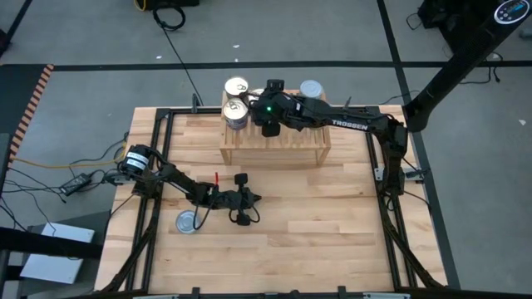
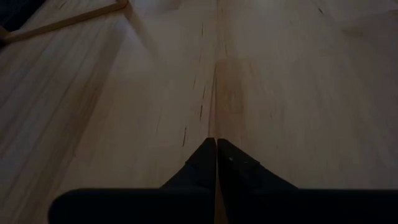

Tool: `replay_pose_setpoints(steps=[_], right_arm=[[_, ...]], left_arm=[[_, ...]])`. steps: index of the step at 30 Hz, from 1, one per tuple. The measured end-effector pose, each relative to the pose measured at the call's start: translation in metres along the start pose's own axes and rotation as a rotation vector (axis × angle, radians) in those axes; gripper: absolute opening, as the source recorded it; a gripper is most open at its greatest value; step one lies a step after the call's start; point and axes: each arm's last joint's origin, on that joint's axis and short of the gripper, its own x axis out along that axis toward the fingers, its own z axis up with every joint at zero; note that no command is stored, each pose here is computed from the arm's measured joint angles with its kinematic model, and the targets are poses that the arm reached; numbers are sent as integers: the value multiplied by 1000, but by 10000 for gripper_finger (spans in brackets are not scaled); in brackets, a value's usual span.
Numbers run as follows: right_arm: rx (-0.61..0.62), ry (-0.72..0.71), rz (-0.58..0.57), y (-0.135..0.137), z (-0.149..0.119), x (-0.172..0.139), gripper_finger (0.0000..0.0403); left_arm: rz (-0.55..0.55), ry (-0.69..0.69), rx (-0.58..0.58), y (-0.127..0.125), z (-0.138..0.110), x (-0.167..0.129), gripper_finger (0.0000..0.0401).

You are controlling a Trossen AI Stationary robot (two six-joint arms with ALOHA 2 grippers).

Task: Stack canned seafood by type on shelf
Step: Stack the blue pink tuna can on top of the blue pink tuna can on the shelf

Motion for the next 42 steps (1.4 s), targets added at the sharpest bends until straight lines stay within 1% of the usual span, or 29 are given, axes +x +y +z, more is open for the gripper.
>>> replay_pose_setpoints(steps=[6, 8, 10, 13, 20, 21, 22, 23, 27, 30, 33, 37, 40, 42], right_arm=[[16, -3, -4, -2, 0, -3, 287], [16, -2, -5, -2, 0, -3, 278], [21, -3, -9, -2, 0, -3, 258], [50, -6, -19, -3, 1, -3, 207], [57, -8, -22, -4, 1, -3, 43], [55, -10, -21, -3, 1, -4, 23], [52, -12, -20, -2, 2, -4, 13], [50, -13, -19, -1, 2, -5, 10], [51, -24, -18, 0, 5, -6, 25], [58, -30, -23, 0, 5, -5, 18], [100, -61, -60, -6, 7, -3, 7], [160, -80, -119, -19, 5, 2, 10], [196, -37, -110, -25, -4, 8, 6], [236, -16, -66, -26, -11, 11, 5]], left_arm=[[0, 0, 0, 0, 0, 0, 19], [0, 0, 0, 0, 0, 0, 19], [0, 0, 0, 0, 0, 0, 19], [0, 0, 0, 0, 0, 0, 19], [0, 0, 0, 0, 0, 0, 19], [0, 0, 0, 0, 0, 0, 19], [0, 0, 0, 0, 0, 0, 19], [0, 0, 0, 0, 0, 0, 19], [0, 0, 0, 0, 0, 0, 19], [0, 0, 0, 0, 0, 0, 19], [0, 0, 0, 0, 0, 0, 19], [0, 0, 0, 0, 0, 0, 19], [0, 0, 0, 0, 0, 0, 19], [0, 0, 0, 0, 0, 0, 19]])
